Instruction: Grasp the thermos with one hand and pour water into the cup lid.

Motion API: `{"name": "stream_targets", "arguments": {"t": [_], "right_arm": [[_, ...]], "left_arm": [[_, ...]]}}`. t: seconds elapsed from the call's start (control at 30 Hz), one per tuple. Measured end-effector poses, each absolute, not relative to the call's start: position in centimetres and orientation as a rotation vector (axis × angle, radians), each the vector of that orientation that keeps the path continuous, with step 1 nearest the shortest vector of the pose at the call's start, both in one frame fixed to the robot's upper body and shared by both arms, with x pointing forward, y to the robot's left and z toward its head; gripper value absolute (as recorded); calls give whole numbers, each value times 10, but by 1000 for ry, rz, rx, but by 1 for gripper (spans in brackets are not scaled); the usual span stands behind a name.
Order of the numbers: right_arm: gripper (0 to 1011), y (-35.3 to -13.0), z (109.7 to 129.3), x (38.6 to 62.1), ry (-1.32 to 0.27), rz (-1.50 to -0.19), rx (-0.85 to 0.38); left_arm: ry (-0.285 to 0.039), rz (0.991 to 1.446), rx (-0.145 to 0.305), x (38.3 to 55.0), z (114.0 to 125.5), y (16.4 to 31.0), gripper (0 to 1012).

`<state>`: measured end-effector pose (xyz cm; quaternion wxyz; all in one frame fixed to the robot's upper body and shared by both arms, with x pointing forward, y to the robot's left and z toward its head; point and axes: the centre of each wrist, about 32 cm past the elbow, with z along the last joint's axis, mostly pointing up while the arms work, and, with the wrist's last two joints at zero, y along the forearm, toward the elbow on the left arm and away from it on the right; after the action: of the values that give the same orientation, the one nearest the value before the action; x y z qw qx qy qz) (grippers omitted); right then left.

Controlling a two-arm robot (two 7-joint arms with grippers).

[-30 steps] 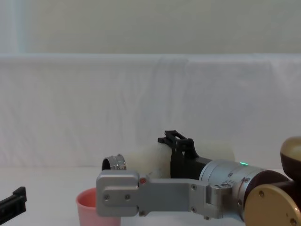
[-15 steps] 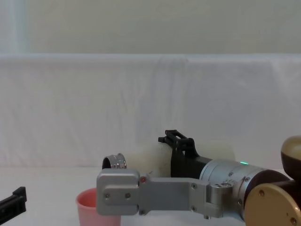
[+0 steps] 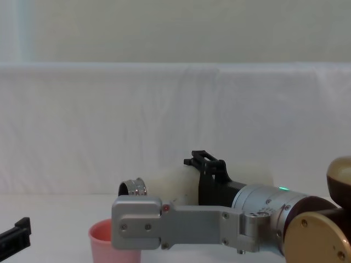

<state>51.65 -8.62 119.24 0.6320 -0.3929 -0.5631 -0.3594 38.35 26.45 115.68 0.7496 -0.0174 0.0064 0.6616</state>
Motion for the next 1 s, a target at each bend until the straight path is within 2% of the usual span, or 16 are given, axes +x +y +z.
{"name": "stream_targets", "arguments": {"t": [0.7,1.0], "right_arm": [[957,-87,1192,516,-1290,-821,-900],[957,-89,1196,512,-1248,-837,-861]], "left_arm": [[14,1446,-38,384,1157,265,1001],[14,1446,-38,384,1157,265,1001]]}}
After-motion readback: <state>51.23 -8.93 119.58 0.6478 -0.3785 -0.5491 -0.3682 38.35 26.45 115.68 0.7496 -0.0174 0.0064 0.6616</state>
